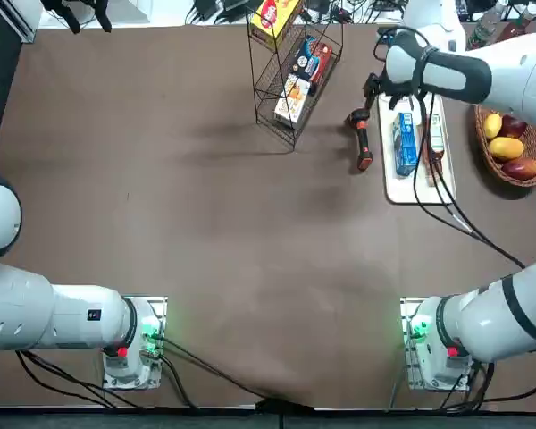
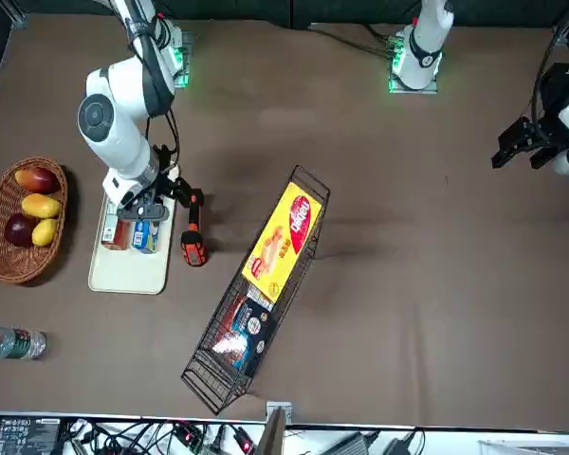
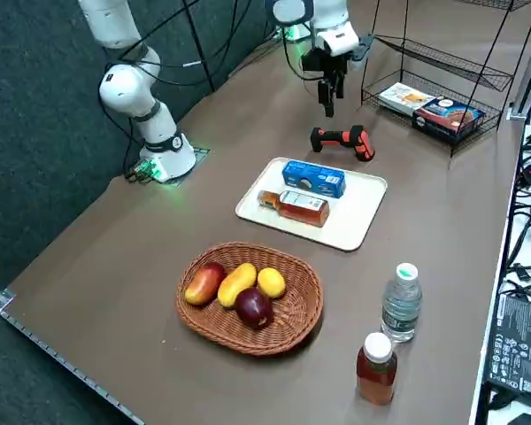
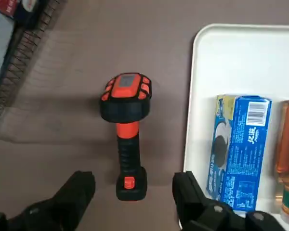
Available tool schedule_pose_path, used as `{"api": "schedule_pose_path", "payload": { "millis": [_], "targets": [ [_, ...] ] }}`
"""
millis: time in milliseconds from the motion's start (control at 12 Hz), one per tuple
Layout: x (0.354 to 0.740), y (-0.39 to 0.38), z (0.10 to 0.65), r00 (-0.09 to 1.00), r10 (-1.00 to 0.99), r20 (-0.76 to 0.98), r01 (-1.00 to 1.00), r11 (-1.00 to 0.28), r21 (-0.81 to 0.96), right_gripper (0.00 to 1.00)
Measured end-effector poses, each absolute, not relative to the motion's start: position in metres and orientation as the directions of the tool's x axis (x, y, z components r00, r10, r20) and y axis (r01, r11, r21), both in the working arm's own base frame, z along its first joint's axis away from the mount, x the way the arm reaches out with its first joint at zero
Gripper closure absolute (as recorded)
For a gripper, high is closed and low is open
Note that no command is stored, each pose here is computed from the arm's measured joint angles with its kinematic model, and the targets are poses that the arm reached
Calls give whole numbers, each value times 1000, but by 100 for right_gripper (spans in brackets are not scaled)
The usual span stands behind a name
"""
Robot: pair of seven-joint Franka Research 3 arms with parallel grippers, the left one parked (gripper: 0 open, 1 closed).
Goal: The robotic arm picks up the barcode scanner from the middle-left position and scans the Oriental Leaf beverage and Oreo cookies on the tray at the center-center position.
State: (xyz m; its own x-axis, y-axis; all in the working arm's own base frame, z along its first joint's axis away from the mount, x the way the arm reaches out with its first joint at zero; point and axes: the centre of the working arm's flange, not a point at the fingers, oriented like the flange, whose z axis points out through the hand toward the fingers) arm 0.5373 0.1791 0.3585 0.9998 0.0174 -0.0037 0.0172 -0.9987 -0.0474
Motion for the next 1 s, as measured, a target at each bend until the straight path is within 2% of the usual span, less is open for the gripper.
{"api": "schedule_pose_path", "payload": {
  "millis": [1000],
  "targets": [
    [521,202,274,999,-30,25,-29,-999,-43,0]
  ]
}}
